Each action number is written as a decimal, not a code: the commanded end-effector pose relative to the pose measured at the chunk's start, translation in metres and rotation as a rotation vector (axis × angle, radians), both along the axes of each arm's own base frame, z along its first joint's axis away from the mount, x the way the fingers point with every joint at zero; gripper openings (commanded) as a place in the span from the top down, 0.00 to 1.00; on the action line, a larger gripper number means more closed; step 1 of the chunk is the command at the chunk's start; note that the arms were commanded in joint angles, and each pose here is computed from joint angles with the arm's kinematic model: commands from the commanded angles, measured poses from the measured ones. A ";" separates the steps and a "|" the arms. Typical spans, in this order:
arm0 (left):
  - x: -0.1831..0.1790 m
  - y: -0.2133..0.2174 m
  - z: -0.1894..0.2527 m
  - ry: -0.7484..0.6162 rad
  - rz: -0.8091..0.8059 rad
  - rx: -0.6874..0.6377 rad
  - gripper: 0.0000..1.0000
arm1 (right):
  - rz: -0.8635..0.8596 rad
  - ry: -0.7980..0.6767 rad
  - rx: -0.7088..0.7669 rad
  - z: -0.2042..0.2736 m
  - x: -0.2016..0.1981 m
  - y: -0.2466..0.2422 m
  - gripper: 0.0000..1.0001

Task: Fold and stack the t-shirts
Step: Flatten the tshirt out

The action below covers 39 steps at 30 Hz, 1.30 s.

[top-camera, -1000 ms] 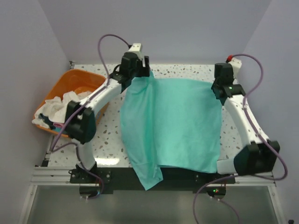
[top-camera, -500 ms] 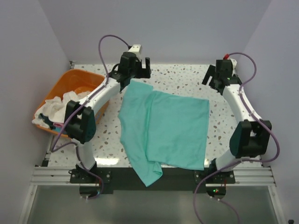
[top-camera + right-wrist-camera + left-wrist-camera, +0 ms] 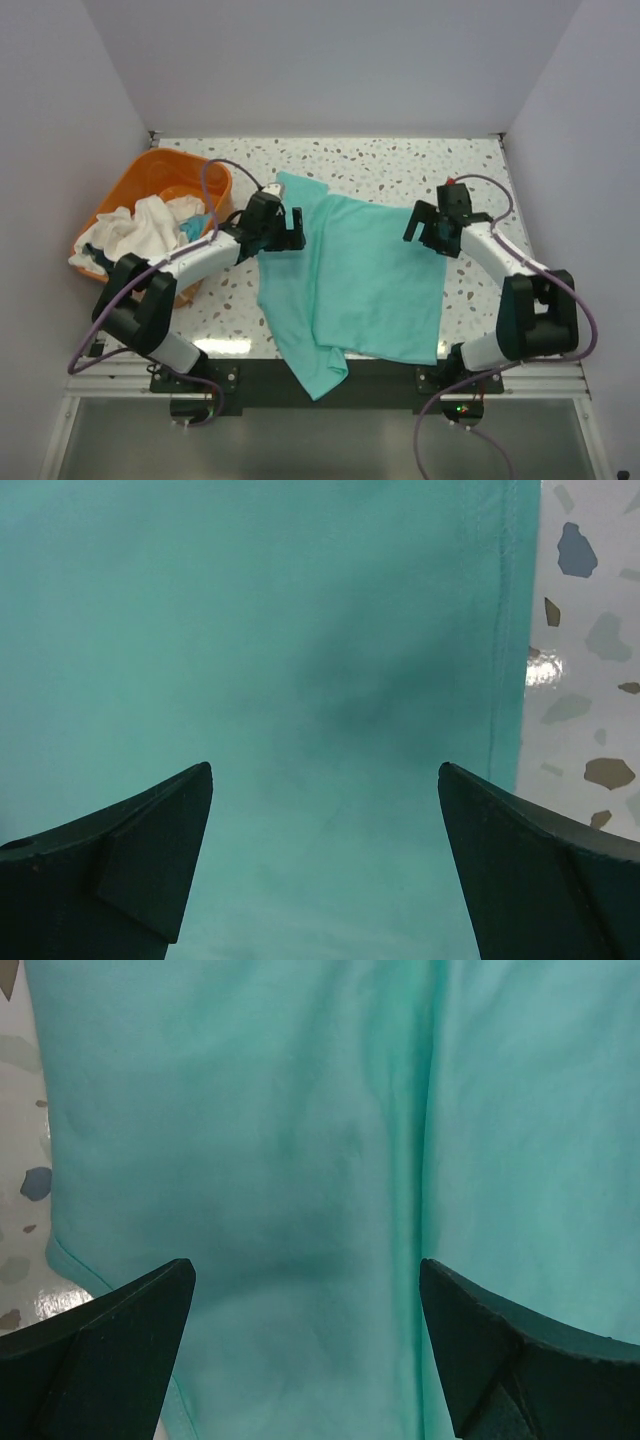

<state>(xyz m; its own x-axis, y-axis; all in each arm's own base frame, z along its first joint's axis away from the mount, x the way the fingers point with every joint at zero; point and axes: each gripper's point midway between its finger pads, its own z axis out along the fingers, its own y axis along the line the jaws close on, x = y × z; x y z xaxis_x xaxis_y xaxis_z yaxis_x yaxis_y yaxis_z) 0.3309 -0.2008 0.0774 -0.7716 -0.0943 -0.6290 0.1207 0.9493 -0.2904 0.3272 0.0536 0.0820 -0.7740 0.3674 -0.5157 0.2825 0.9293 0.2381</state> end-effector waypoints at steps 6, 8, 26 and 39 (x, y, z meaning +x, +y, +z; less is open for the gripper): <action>0.057 0.009 -0.022 0.009 0.094 -0.053 0.00 | -0.033 0.086 -0.042 -0.042 0.049 -0.009 0.01; 0.068 0.006 -0.033 0.035 0.073 -0.068 0.00 | -0.052 0.114 -0.064 -0.053 0.058 -0.019 0.02; 0.213 -0.013 -0.074 0.065 -0.030 0.010 0.00 | -0.108 0.186 -0.134 -0.085 0.163 -0.086 0.01; 0.280 -0.018 -0.042 -0.080 -0.086 -0.095 0.00 | -0.119 0.133 -0.160 -0.063 0.207 -0.111 0.01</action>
<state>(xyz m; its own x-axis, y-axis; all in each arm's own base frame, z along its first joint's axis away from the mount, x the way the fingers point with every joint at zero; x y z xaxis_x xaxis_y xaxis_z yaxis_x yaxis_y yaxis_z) 0.6146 -0.2267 0.0428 -0.6980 -0.1160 -0.7067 0.2115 0.9094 -0.3581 0.5450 -0.0532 0.0273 -0.7519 0.4046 -0.5205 0.4272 0.9004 0.0827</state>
